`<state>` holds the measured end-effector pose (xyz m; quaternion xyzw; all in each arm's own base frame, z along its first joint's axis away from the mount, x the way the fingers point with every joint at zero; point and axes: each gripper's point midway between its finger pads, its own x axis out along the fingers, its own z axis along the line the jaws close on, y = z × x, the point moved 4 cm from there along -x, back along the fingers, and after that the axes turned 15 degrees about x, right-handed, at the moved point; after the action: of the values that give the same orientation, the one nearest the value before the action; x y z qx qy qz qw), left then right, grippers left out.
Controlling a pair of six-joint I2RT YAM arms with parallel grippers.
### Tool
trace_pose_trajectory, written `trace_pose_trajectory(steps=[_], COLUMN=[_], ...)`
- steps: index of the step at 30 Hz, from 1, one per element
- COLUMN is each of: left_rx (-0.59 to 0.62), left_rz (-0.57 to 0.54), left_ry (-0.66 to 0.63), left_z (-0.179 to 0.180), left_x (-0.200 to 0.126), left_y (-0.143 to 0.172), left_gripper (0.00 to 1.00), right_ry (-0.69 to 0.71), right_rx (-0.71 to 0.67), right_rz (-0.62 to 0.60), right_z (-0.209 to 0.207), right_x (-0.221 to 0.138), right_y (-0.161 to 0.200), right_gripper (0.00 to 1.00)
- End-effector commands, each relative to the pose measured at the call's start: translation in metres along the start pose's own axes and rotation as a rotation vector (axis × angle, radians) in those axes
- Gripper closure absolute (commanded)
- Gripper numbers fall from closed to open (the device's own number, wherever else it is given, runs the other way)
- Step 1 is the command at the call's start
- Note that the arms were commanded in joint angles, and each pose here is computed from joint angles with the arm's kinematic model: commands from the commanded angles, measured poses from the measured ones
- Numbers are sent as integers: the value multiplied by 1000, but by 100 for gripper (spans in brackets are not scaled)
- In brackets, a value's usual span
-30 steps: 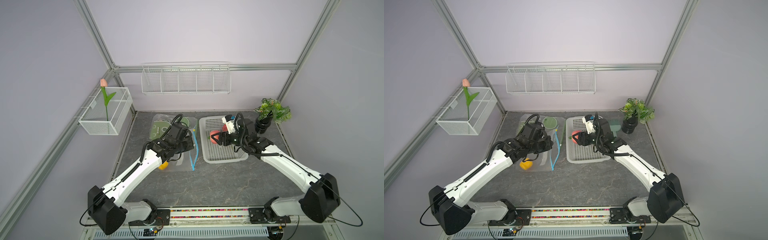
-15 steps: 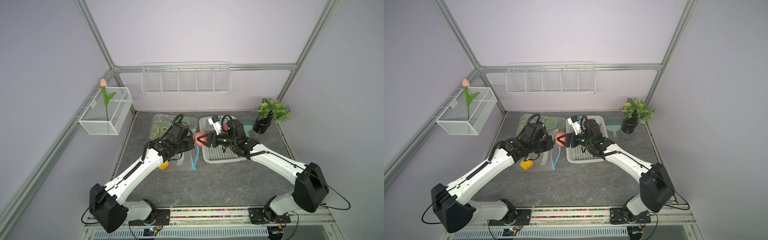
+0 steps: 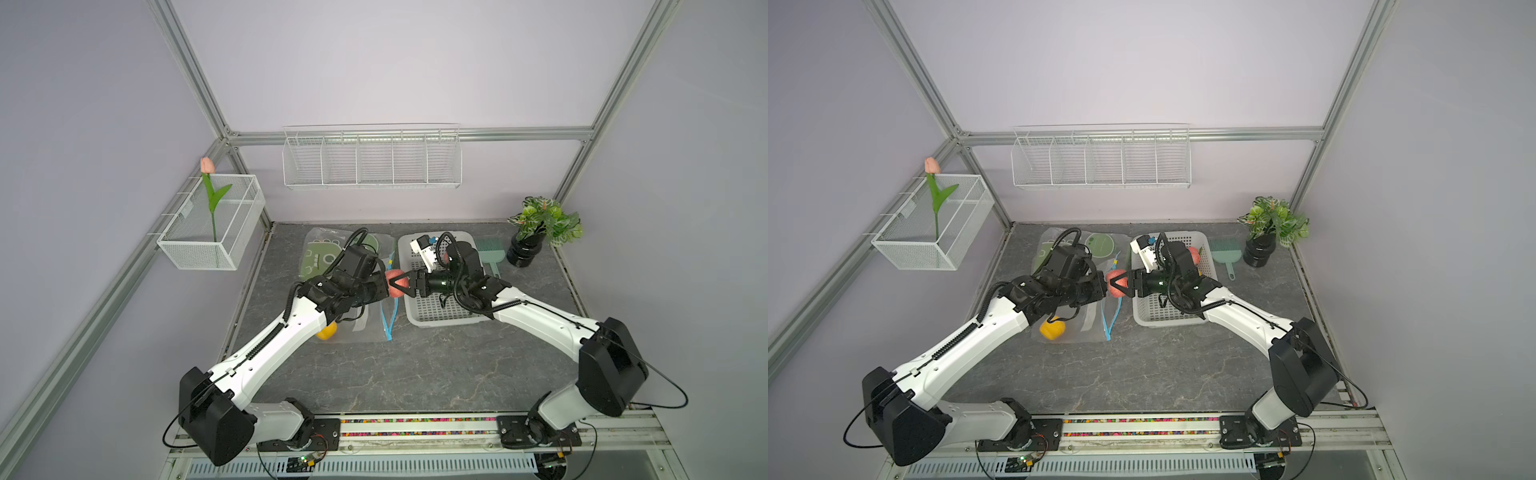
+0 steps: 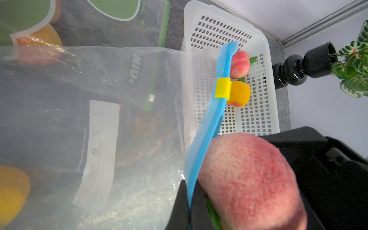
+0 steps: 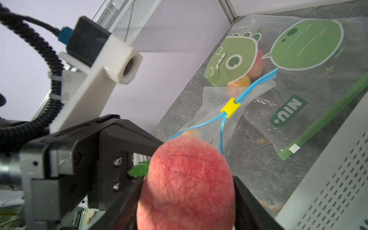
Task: Place the peach in a zip-top bag and seal the zipper
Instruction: Place the peach in the zipper food storage bag.
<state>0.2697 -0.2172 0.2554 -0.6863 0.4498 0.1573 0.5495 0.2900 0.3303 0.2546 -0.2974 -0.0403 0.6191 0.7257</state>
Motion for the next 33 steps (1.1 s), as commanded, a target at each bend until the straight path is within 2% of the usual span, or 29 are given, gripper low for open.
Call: trace_pose_trajectory(steps=[1, 10, 23, 27, 33], left_rx=[-6, -13, -31, -41, -59], left_rz=[-33, -45, -47, -40, -54], left_ry=[29, 40, 44, 54, 85], left_z=[-8, -10, -9, -10, -14], left_x=[-6, -8, -3, -1, -7], left_y=[-10, -12, -10, -8, -11], left_gripper=[100, 100, 100, 100, 100], right_ry=[9, 94, 28, 2, 70], right_rx=[26, 57, 22, 15, 33], right_rz=[37, 89, 206, 198, 158], right_z=[-4, -25, -6, 2, -10], right_x=[7, 12, 22, 27, 37], right_y=[6, 19, 34, 33, 28], right_gripper=[34, 34, 34, 33, 33])
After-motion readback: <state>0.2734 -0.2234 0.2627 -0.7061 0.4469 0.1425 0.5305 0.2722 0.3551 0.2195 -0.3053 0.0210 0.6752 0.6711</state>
